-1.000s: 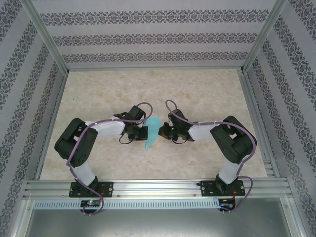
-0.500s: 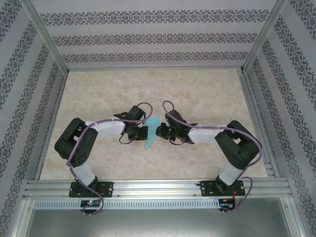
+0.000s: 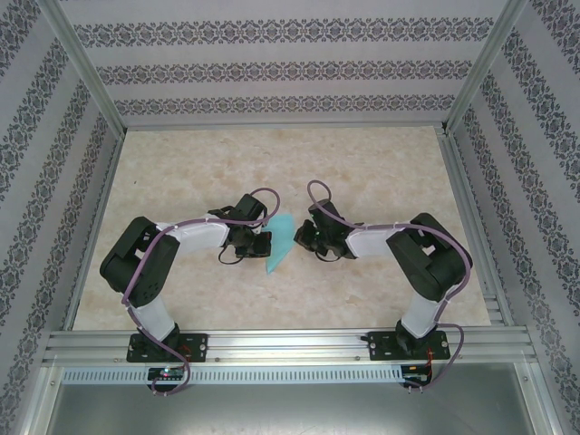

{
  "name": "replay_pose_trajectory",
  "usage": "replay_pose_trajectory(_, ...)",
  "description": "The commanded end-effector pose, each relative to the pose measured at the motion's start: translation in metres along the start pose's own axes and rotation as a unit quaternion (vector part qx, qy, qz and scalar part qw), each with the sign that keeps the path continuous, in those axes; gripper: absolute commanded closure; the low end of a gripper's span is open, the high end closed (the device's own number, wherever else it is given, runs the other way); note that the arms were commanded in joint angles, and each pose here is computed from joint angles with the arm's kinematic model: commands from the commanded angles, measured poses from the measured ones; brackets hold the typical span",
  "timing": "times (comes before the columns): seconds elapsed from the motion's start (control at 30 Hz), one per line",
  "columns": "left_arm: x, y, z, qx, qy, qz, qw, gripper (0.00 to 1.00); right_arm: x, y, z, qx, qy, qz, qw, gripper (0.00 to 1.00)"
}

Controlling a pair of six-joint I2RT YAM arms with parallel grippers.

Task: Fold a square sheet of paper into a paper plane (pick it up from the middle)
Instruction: Third fold the triangle at the center of the table.

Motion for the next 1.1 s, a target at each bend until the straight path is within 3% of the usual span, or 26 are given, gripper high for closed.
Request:
replay_pose_trajectory(0.0,0.045,-0.025,0.042,-0.107,0.024,0.097,0.989,1.00,-0.008,0.017,-0.003,0.017,0.002,-0.051,0.999,0.99)
replay_pose_trajectory(0.2,0.046,-0.026,0.043,-0.106,0.033,0.094,0.989,1.00,0.038,0.047,0.029,-0.044,0.061,-0.005,0.997,0.99)
replay_pose_trajectory(0.47,0.048,-0.032,0.043,-0.093,0.044,0.093,0.990,1.00,0.090,0.029,0.032,-0.103,0.028,0.082,0.991,1.00)
replay_pose_trajectory(0.83,0.052,-0.033,0.044,-0.091,0.048,0.090,0.991,1.00,0.101,0.002,0.031,-0.105,0.011,0.117,0.988,1.00)
replay_pose_trajectory(1.07,0.051,-0.032,0.045,-0.093,0.049,0.089,0.990,1.00,0.102,-0.005,0.015,-0.055,-0.007,0.125,0.991,1.00)
Point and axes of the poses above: each hand's point on the last joint's axis, 136 mm out from that joint toward the fingers, its own y axis back along the fingers, its own z axis along the line the jaws close on, x = y × z, the point moved 8 cm from there along y, back along the fingers, and after that the axes turned 12 degrees about -y, right-handed, at the moved point
